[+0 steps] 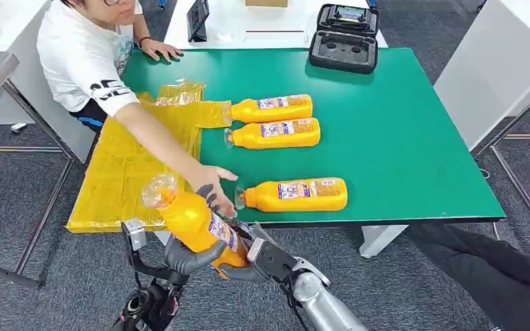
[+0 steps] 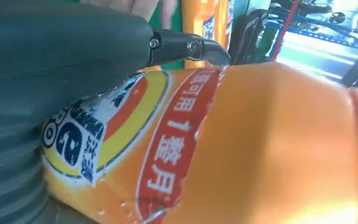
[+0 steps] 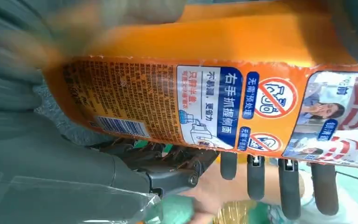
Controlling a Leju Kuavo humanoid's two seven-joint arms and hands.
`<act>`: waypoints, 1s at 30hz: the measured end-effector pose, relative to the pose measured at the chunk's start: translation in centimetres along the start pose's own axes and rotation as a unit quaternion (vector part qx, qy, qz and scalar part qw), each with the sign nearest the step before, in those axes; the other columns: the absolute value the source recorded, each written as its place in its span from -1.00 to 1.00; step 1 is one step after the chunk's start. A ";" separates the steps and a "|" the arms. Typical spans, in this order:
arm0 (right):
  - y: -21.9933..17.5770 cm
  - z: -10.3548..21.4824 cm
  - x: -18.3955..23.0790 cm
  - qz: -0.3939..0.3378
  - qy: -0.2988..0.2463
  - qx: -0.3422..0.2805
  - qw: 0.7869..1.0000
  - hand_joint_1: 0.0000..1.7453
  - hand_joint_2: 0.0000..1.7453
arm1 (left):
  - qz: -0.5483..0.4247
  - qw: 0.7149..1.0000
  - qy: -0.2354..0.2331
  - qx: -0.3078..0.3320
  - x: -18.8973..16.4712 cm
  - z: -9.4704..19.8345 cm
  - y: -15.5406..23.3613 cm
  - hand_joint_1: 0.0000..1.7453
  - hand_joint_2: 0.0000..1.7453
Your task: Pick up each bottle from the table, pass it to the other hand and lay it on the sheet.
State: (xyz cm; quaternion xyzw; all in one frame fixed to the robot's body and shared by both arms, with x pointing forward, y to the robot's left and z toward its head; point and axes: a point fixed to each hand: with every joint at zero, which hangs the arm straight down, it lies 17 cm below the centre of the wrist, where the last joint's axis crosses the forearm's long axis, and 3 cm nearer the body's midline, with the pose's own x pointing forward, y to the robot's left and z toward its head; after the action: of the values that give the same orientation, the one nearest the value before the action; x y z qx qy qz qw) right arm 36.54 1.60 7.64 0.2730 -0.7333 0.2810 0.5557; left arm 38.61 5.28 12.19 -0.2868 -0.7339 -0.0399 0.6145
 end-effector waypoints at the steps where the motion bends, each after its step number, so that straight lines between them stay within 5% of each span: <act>1: 0.0 0.0 -0.1 0.000 0.001 0.000 1.000 0.98 1.00 | 0.009 1.000 0.000 -0.002 0.1 0.0 0.0 -1.00 1.00; 23: -0.2 0.3 -0.7 0.003 0.012 -0.005 1.000 1.00 1.00 | 0.065 0.998 0.014 -0.016 -0.3 0.1 -0.1 -1.00 1.00; 24: -0.2 0.4 -0.8 0.003 0.013 -0.006 1.000 1.00 1.00 | 0.069 0.997 0.014 -0.017 -0.2 0.1 -0.2 -0.72 1.00; 25: -0.1 0.4 -0.8 0.003 0.014 -0.007 1.000 1.00 1.00 | 0.072 0.997 0.014 -0.019 -0.2 0.0 -0.2 0.22 1.00; 26: -0.1 0.5 -0.8 0.003 0.015 -0.009 1.000 1.00 1.00 | 0.073 0.997 0.014 -0.019 -0.2 0.0 -0.2 0.78 1.00; 28: -0.1 0.6 -0.9 0.003 0.016 -0.010 1.000 1.00 1.00 | 0.071 0.997 0.014 -0.020 -0.2 0.0 -0.3 1.00 1.00; 30: -0.2 0.7 -0.9 0.004 0.018 -0.011 1.000 1.00 1.00 | 0.071 0.997 0.013 -0.022 -0.2 0.0 -0.4 1.00 1.00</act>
State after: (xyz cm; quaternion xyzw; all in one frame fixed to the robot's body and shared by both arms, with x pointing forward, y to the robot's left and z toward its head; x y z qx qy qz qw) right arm 36.38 1.03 6.61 0.2592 -0.7270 0.2801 0.5708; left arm 38.42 4.89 12.12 -0.3505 -0.7025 -0.0161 0.6192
